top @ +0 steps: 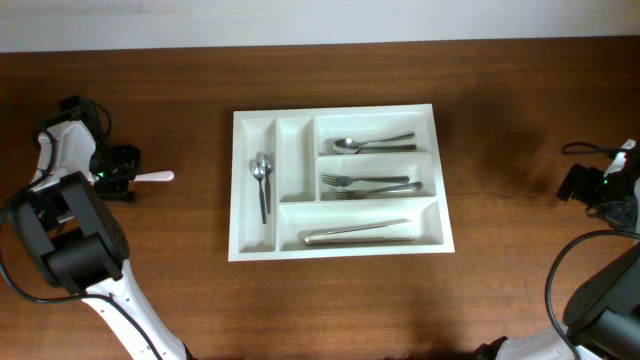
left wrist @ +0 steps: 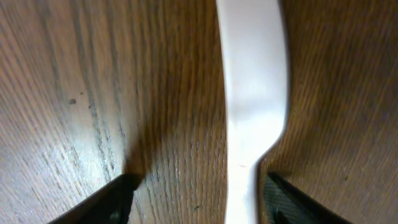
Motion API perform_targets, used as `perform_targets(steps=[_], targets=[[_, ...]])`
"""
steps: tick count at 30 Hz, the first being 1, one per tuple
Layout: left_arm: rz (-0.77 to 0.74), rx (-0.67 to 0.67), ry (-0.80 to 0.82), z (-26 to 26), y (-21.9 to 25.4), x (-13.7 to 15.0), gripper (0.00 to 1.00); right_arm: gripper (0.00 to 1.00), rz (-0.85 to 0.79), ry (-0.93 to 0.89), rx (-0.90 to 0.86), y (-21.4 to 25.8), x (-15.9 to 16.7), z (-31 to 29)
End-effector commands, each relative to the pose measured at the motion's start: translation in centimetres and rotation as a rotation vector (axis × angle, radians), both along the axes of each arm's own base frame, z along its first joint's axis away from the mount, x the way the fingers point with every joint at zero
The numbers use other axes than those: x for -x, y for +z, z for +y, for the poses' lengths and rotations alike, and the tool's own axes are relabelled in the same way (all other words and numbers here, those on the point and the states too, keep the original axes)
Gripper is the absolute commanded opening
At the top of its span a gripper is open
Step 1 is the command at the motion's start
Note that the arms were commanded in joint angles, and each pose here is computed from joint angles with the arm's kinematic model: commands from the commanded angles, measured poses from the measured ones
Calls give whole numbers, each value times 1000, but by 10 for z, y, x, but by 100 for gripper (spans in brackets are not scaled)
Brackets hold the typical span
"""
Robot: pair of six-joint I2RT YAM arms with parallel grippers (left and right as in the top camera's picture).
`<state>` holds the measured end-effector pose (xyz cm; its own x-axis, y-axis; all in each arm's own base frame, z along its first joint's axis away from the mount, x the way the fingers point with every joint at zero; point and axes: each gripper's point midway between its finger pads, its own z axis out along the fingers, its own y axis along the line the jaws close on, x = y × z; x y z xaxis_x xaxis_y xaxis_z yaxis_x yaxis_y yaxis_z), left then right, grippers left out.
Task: Pack container
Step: 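Grasp the white plastic knife with the left gripper and lift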
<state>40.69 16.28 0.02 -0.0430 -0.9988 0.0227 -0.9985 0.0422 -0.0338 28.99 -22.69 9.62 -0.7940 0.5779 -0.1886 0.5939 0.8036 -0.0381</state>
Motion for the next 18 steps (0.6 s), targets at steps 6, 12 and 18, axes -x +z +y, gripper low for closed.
perform_targets(steps=[6, 12, 18], targets=[[19, -30, 19, 10, -3, 3, 25, 99, -18, -8, 6, 6, -1, 0], [18, -31, 15, 10, -3, 3, 16, 99, -18, -8, 6, 6, -1, 0], [-25, -54, -110, 15, 4, -9, 3, 99, -18, -8, 6, 6, -1, 0]])
